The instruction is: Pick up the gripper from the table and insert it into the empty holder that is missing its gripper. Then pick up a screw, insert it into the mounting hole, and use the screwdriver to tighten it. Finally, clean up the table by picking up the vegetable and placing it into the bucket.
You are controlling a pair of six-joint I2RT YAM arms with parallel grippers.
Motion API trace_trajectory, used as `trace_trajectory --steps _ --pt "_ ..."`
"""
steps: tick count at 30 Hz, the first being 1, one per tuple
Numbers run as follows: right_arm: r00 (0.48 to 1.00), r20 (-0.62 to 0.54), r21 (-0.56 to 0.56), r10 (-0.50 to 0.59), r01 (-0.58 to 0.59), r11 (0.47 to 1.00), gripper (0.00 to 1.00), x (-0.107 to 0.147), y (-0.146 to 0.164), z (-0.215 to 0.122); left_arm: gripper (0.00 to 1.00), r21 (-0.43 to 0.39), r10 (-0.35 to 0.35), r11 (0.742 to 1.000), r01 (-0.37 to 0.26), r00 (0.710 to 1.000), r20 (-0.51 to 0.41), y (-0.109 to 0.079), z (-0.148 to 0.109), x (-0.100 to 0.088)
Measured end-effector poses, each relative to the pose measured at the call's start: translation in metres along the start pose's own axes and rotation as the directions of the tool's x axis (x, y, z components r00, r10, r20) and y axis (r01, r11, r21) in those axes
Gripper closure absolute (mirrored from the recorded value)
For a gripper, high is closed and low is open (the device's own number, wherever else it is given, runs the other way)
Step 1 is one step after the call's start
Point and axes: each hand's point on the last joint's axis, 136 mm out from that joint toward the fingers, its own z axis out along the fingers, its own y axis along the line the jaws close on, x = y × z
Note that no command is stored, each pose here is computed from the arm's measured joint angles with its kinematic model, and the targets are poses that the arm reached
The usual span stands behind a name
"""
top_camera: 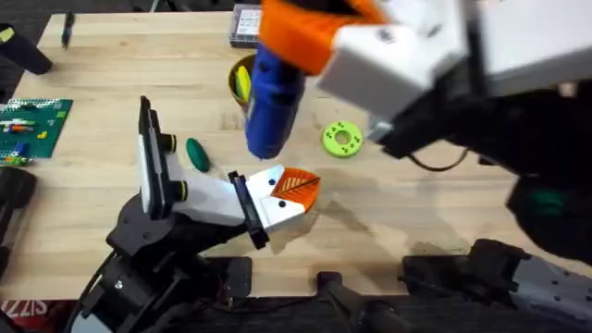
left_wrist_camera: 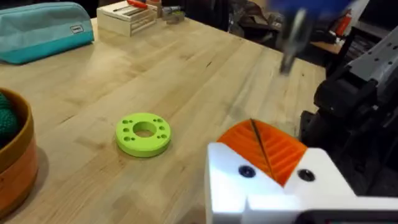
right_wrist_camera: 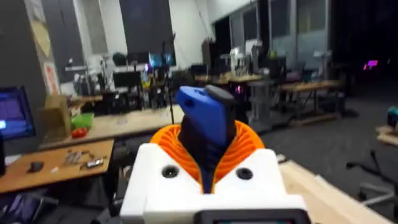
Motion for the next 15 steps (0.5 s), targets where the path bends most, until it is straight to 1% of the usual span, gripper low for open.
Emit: trace_trajectory --steps 2,4,15 --pt "1.0 0.026 0.008 -0.009 0.009 1.0 0.942 -0.01 0.0 -0.003 0.983 0.0 0.0 1.0 0.0 1.0 0.0 0.0 0.0 0.0" --pt "0.999 0.032 0.018 -0.012 0.011 1.0 0.942 -0.013 -0.002 -0.004 0.983 0.0 0.0 1.0 0.0 1.0 0.0 0.0 0.0 0.0" --pt "0.998 -0.052 0.056 0.018 -0.015 0.998 0.943 0.008 -0.011 -0.004 0.983 0.0 0.0 1.0 0.0 1.0 0.0 0.0 0.0 0.0"
